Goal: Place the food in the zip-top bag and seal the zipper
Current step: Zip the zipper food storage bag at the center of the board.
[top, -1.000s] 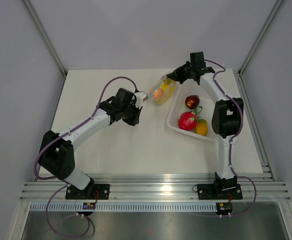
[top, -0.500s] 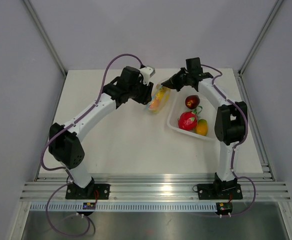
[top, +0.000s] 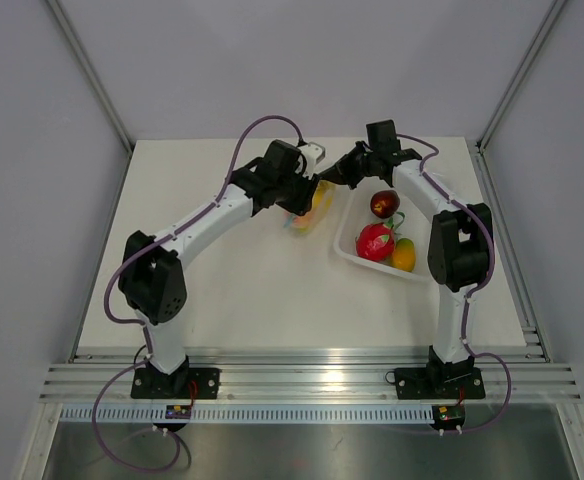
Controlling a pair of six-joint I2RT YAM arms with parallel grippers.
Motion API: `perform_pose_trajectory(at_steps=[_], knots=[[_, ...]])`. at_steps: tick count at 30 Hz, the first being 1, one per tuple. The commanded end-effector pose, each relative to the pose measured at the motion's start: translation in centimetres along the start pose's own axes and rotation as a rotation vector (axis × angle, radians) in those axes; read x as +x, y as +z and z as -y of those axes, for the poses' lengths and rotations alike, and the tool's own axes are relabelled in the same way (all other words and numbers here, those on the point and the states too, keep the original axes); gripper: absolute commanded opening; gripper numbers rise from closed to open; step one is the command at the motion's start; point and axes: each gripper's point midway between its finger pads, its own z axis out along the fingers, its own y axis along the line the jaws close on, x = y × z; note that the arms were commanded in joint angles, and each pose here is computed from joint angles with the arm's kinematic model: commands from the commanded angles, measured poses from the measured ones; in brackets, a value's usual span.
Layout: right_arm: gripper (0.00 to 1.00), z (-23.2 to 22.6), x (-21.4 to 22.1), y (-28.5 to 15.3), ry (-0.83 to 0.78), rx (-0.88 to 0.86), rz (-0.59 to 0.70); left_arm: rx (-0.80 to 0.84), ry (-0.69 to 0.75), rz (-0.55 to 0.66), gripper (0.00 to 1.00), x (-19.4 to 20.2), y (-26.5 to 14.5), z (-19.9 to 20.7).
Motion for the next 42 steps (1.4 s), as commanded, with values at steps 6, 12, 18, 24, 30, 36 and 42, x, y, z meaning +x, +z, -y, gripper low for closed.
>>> perform_pose_trajectory(at_steps=[6, 12, 18, 24, 30, 36, 42], knots=[[0.00, -3.6, 1.0, -2.8, -0.069, -0.108, -0.014, -0.068, -0.014, 0.019, 0.38, -1.0, 1.6, -1.3], [0.00, -3.4, 1.1, -2.5, -0.059, -0.105, -0.024, -0.087, -0.040, 0.053, 0.42, -0.5, -1.5, -1.3], [0.00, -3.6, 1.0, -2.3, -0.051, -0.111, -0.030, -0.145, -0.008, 0.104, 0.60, 2.3, -4.5, -2.4], [0.00, -3.8, 0.9, -2.1, -0.052, -0.118, -0.035, -0.074, -0.028, 0.056, 0.54, 4.6, -3.5, -1.2], [0.00, -4.0, 1.2, -2.6, -0.054, -0.125, -0.035, -0.050, -0.029, 0.007, 0.52, 5.3, -1.9, -0.9], [0.00, -4.0, 1.3, -2.9, -0.049, -0.129, -0.032, -0.045, -0.042, 0.000, 0.54, 4.6, -0.3, -0.6], [0.00, -4.1, 1.6, -3.1, -0.052, -0.136, -0.031, -0.070, -0.058, 0.006, 0.50, 3.5, 1.0, -0.9]])
